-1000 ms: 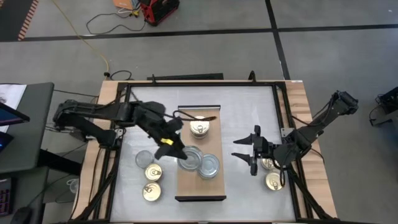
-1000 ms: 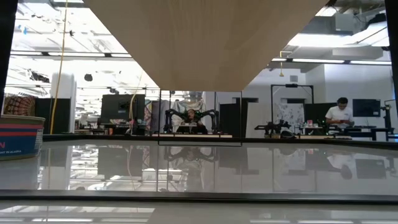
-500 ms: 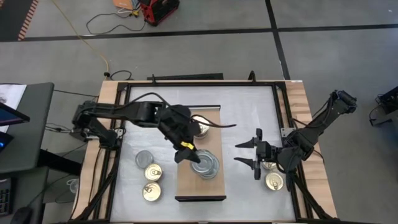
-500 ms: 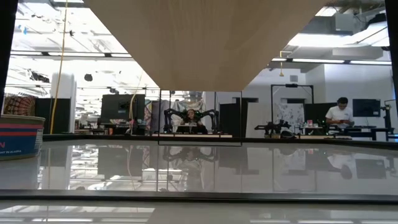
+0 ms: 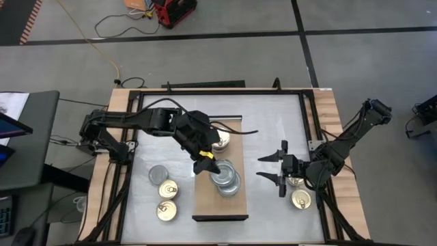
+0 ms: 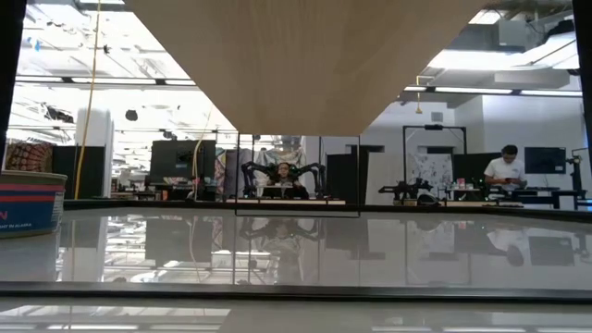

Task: Stack canned seafood by type on shelf
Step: Stack the green tuna can on top of the stacked green tuna cans on the shelf

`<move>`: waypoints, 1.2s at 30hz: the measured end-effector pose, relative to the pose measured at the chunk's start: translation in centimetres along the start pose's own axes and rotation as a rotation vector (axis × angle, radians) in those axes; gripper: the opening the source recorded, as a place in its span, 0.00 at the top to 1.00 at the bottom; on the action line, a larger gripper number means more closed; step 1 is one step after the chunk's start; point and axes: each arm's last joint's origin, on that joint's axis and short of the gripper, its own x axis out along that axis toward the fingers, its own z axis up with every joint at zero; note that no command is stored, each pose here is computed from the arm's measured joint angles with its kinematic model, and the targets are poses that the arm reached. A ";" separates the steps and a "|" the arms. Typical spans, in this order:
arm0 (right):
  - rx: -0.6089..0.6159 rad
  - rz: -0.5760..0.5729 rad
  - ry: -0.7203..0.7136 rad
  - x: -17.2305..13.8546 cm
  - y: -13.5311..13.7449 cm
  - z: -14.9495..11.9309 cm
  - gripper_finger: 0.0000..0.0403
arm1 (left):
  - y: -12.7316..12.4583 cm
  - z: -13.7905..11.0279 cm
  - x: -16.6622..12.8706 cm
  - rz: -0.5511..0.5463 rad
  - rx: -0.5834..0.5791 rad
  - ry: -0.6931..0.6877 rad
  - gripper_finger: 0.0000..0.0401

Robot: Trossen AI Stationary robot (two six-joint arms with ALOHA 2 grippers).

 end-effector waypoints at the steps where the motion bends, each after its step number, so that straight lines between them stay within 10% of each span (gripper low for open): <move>1: 0.000 0.000 0.000 0.0 0.0 0.0 0.39 | -0.1 0.0 0.0 -0.003 -0.002 0.001 0.61; 36: -0.188 0.025 -0.213 4.6 5.1 4.1 0.39 | -0.6 0.7 -0.4 0.065 0.208 -0.110 0.49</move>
